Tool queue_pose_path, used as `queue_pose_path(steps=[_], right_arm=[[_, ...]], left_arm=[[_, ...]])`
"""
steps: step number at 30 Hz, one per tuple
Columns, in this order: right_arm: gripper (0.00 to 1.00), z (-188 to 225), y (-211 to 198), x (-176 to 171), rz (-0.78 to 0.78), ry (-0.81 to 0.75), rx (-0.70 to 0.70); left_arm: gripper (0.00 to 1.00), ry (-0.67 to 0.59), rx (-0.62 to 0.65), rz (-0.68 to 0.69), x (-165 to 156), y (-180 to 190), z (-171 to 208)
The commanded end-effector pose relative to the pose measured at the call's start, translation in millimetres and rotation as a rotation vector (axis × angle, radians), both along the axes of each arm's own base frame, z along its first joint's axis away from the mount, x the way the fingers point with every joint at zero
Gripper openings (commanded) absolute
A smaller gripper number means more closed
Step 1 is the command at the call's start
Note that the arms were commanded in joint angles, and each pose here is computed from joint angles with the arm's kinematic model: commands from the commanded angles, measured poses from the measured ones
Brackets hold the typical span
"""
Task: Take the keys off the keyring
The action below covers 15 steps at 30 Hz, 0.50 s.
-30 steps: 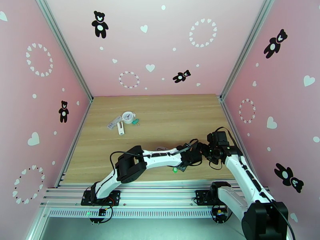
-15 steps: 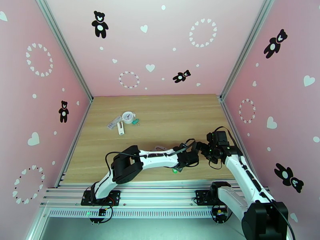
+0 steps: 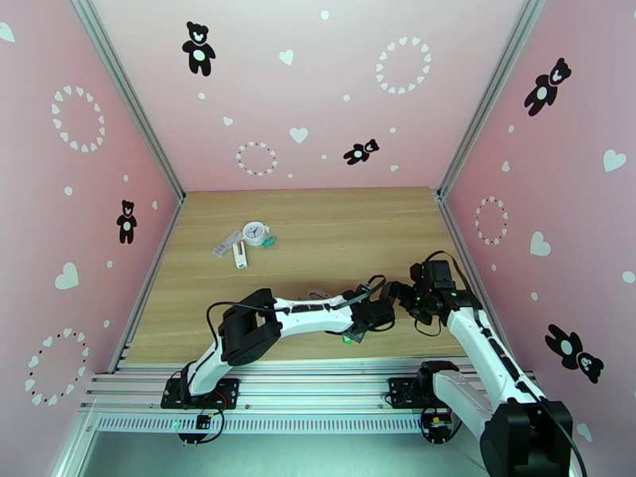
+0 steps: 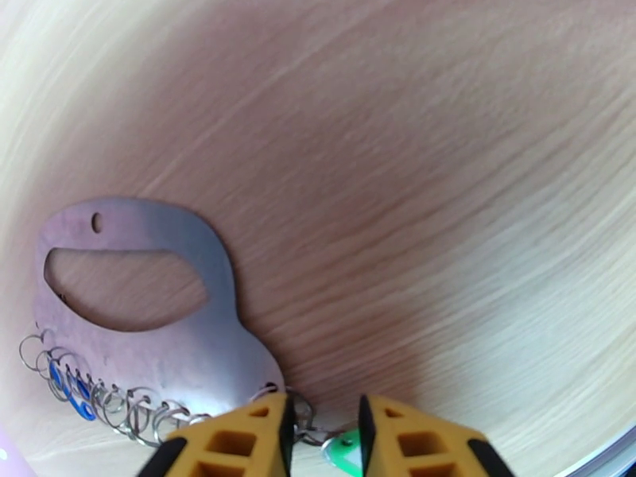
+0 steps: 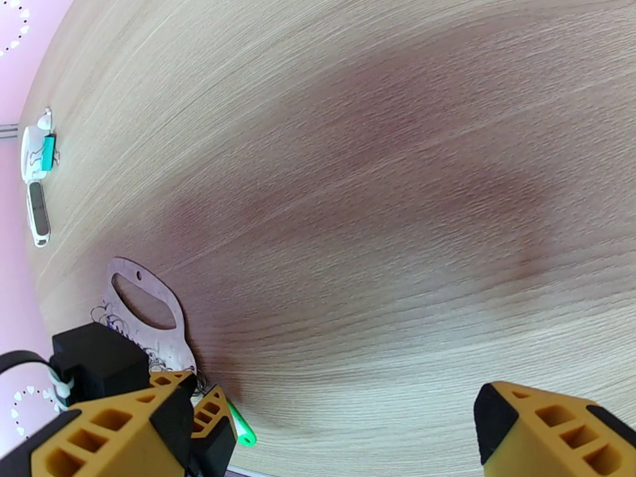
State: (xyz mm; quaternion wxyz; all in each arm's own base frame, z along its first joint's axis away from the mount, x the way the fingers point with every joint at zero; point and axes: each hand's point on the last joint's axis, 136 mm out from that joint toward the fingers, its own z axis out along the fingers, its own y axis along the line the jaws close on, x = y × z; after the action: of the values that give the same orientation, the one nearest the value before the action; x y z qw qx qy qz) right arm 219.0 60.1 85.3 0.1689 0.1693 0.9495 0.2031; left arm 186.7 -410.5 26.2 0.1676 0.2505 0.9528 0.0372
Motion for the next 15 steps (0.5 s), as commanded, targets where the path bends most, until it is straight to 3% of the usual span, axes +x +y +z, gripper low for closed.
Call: queue_pose_path(steps=[1,15], right_arm=[[0.99,-4,0,-2,0.013,0.008,0.000],[0.99,-7,5,-2,0.026,0.008,0.022]], left_arm=[[0.29,0.006,0.003,0.029,0,1,2],[0.24,0.078,-0.001,0.091,-2,30,-14]])
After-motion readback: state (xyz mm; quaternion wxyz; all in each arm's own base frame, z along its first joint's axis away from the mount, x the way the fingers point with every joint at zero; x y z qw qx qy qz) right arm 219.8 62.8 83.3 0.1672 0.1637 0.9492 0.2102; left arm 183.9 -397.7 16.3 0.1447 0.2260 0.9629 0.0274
